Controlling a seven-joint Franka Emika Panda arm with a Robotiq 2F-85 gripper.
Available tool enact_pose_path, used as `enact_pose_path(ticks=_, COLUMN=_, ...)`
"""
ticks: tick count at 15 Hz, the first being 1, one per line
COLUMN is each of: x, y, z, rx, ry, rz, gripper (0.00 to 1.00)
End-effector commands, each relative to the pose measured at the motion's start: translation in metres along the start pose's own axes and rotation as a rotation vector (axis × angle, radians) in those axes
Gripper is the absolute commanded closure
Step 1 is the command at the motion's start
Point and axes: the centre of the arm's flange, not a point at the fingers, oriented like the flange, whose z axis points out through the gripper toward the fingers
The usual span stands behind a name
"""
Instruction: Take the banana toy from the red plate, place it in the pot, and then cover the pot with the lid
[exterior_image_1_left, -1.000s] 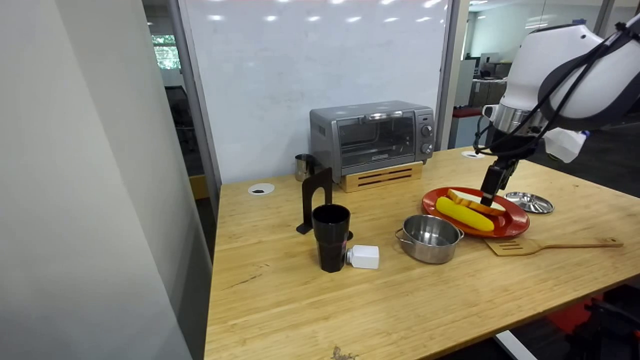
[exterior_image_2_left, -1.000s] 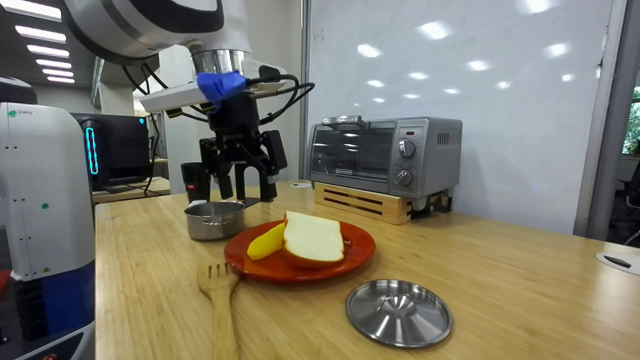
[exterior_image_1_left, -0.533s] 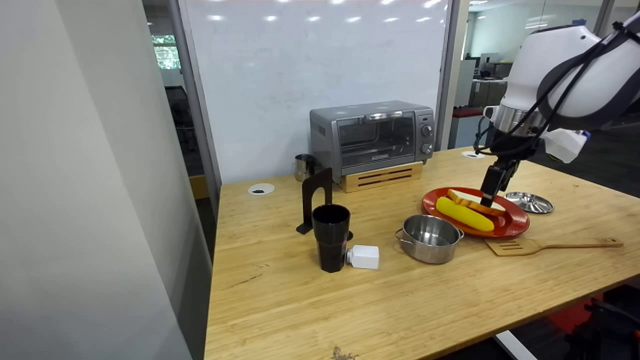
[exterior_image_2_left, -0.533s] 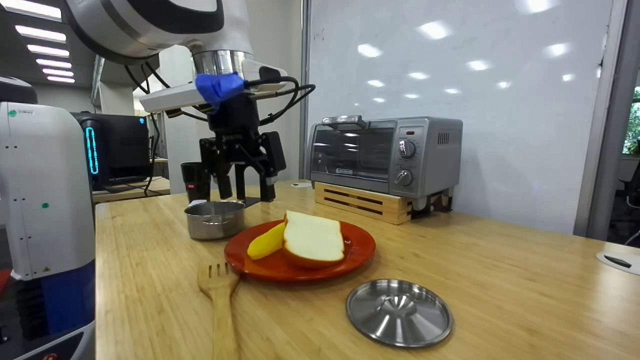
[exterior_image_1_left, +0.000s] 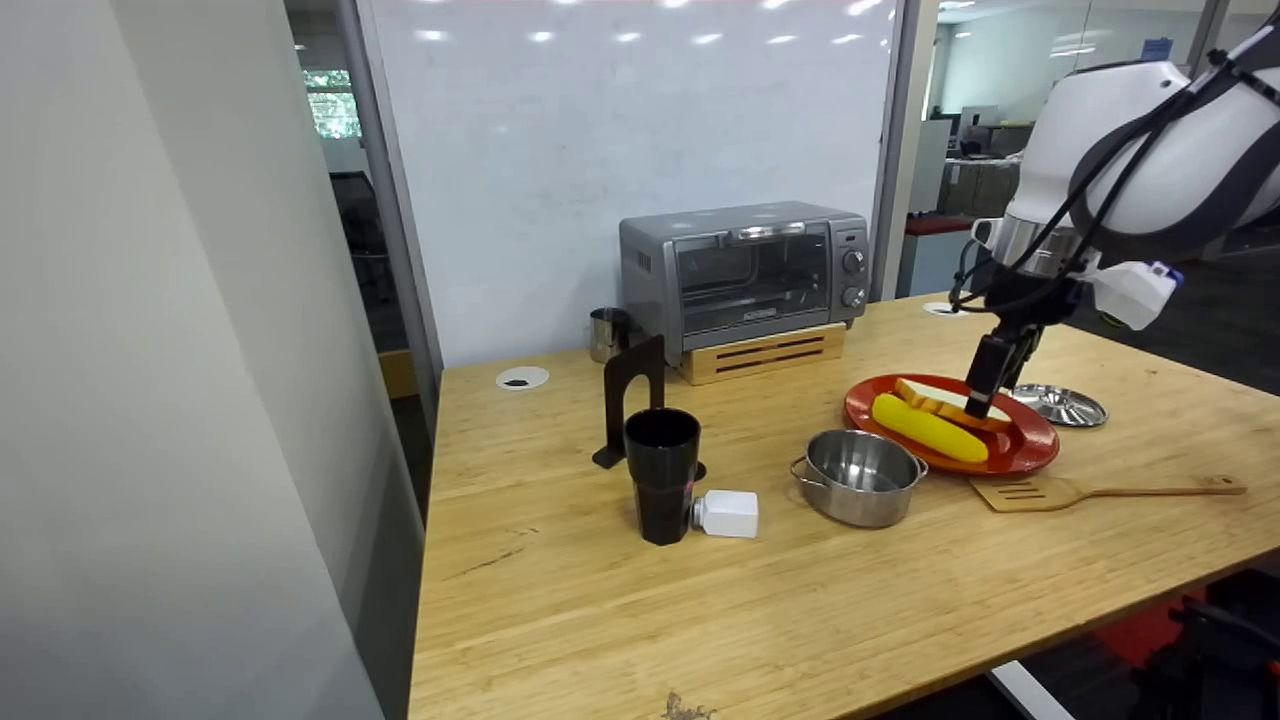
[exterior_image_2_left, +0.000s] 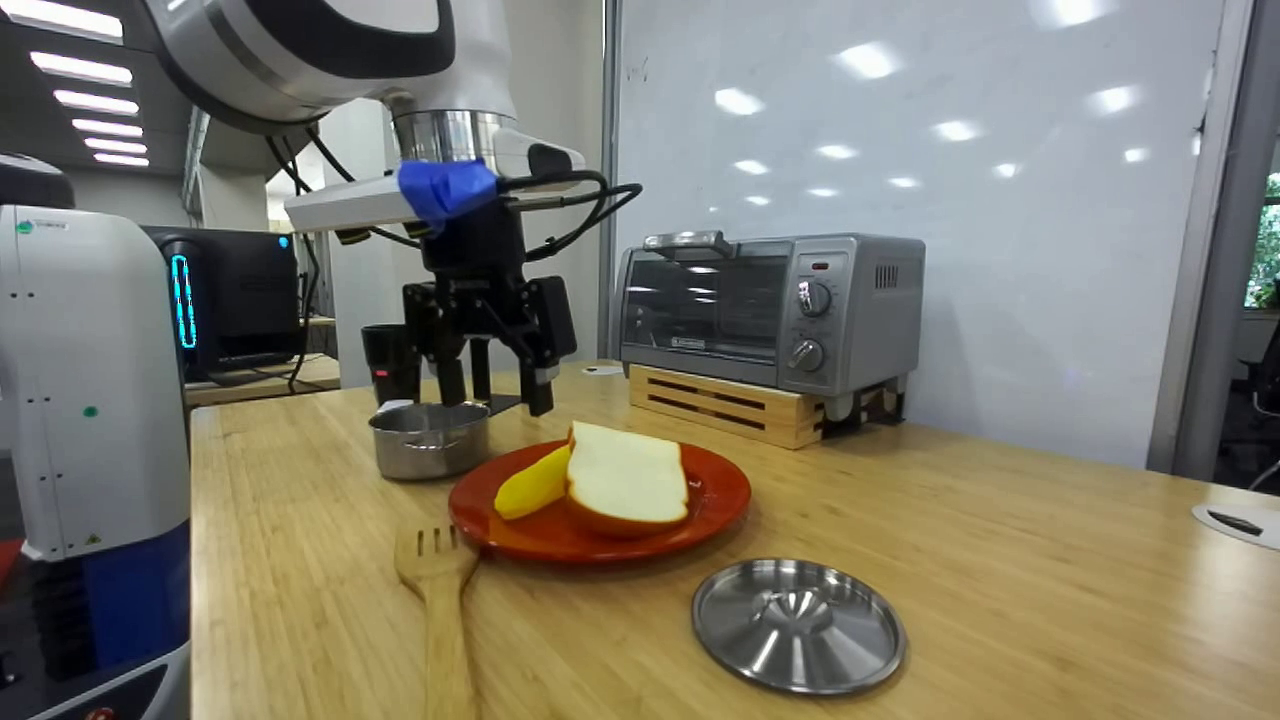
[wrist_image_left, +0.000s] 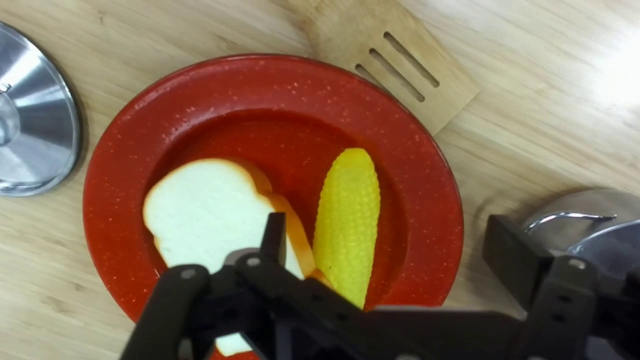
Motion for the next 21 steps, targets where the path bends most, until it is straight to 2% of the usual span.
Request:
enact_pose_path(ticks=1, x=0.002, y=0.011, z=0.025, rx=0.005, ry=-0.006, rz=-0.027, gripper=0.00)
enact_pose_path(ticks=12, x=0.022, y=0.006, z=0.065, rx=-0.025, ry=-0.010, rz=-0.032, gripper=0.00)
enact_pose_path(ticks=21, x=0.038, y=-0.034, z=0.038, rx=-0.124, ry=0.017, rz=-0.037, gripper=0.00)
